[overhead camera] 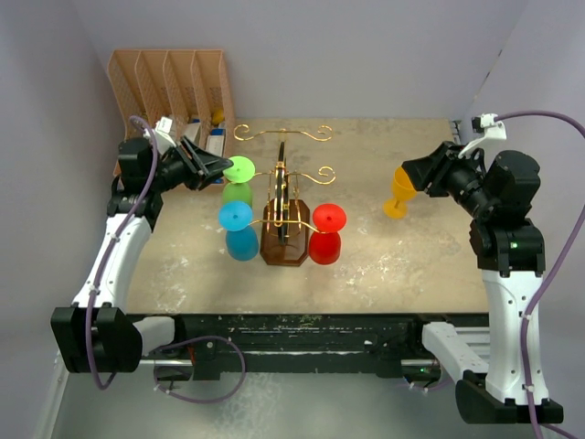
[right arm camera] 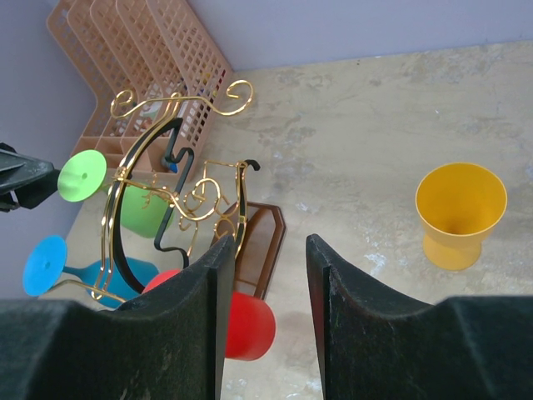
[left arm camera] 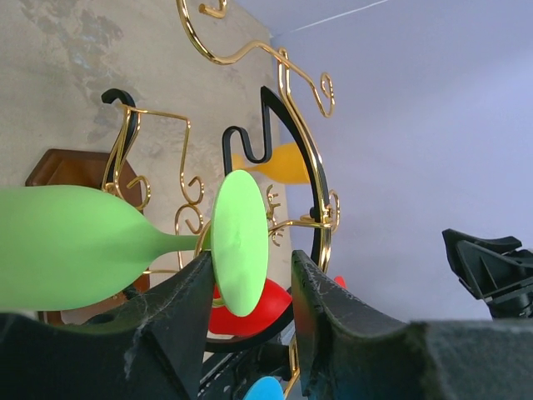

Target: Take the wine glass off the wine glass rack

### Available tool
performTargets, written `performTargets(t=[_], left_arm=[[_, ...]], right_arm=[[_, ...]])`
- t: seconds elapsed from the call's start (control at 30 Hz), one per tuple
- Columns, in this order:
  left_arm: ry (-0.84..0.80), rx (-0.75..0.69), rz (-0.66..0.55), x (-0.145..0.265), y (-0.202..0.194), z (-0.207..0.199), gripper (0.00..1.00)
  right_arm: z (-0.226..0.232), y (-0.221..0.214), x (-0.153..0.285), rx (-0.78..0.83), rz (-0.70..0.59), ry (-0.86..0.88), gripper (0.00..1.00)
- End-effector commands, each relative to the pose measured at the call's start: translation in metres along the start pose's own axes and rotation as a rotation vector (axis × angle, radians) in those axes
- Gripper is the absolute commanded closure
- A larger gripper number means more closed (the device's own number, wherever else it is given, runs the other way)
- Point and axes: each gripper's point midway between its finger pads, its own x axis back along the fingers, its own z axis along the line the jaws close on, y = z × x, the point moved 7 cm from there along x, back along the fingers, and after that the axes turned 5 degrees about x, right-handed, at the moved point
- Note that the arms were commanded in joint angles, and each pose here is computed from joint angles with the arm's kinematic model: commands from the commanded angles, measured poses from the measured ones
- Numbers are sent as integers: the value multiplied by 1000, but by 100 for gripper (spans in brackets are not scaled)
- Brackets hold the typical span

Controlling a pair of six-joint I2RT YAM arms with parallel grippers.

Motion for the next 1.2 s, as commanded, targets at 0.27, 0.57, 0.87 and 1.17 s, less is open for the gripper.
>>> performTargets(t=[0.27,0.57,0.87,1.17], left_arm=[[-91,10,31,-2,0,-5,58],[-83,21,48,-6,0,-2,61],[-83,11,63,-5,0,-3,91],[-89,35,69,-2,-2,-8,100]], right_arm=[[4,9,5,25,-53,12,58],[5,9,6,24,-59,14,58],[5,9,7,17,-67,17,58],[5,9,9,14,-72,9,58]])
